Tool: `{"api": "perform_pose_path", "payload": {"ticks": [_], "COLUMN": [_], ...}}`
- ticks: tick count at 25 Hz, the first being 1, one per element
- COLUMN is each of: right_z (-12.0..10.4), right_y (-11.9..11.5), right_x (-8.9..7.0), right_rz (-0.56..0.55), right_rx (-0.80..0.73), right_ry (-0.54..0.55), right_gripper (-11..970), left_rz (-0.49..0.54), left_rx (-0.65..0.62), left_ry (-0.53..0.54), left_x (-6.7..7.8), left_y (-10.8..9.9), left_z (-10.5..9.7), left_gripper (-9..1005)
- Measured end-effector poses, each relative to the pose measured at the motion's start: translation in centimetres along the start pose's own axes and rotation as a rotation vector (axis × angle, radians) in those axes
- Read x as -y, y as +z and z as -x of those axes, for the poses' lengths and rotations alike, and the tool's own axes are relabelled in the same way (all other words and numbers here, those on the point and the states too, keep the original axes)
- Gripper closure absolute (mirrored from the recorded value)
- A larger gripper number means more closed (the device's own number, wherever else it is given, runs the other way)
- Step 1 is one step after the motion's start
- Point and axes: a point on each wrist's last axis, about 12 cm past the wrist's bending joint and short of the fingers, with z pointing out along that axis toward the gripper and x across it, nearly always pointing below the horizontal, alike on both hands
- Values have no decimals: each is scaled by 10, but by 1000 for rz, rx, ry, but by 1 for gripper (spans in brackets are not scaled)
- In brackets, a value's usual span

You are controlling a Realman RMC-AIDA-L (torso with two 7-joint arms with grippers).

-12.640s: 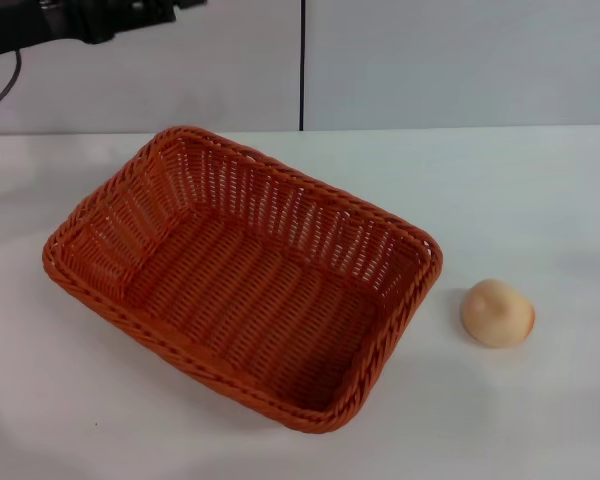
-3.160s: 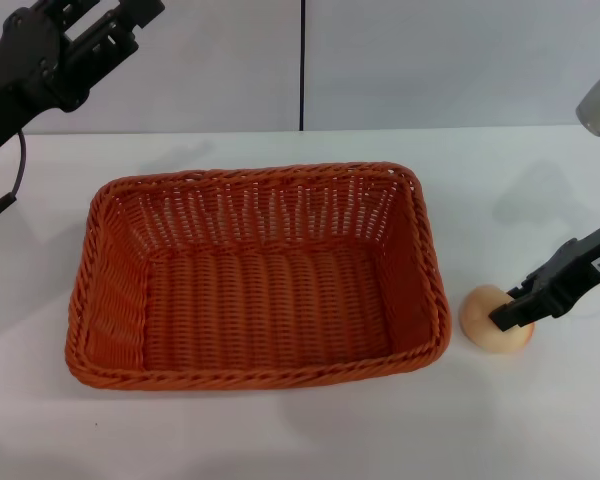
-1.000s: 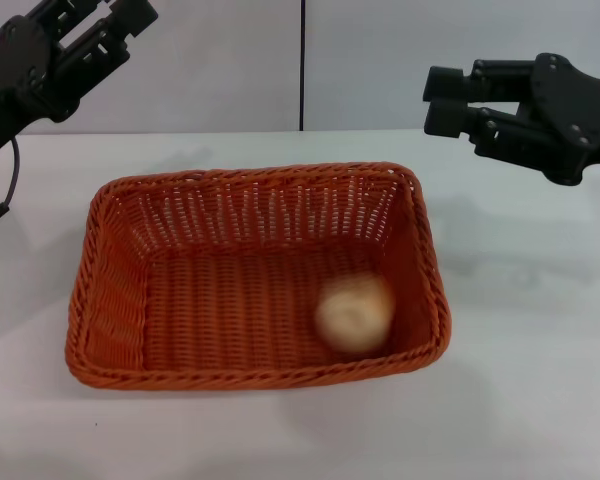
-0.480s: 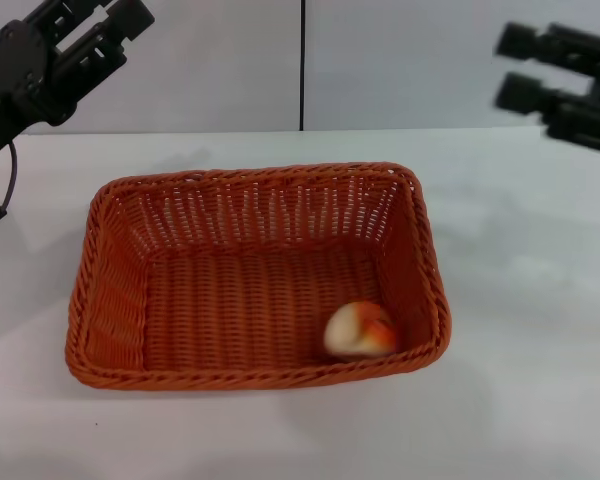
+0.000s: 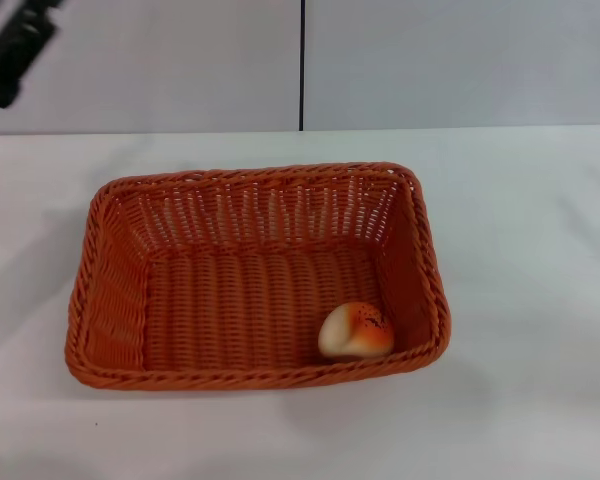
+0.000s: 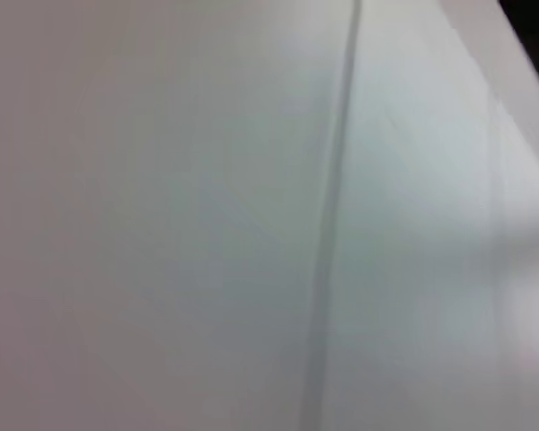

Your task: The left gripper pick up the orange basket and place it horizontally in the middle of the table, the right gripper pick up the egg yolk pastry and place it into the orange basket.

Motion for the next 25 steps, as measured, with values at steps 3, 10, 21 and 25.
{"api": "perform_pose_path", "payload": {"ticks": [3, 10, 21, 25], "right_z": [-6, -10, -19, -20], "right_y": [-25, -64, -74, -76], "right_x": [0, -6, -7, -7], "right_rz": [-206, -603, -805, -835], "right_rx": [71, 236, 239, 245], "right_ry": [-66, -147, -214, -206], "right_gripper": [309, 310, 310, 310], "left_rz": [70, 329, 439, 439], "left_rx": [57, 129, 138, 134], "left_ry": [76, 306, 350, 354], "left_x": [2, 7, 12, 16], "left_y": [-8, -30, -47, -55], "left_z": [-3, -18, -22, -20], "left_gripper": [335, 334, 344, 344]}}
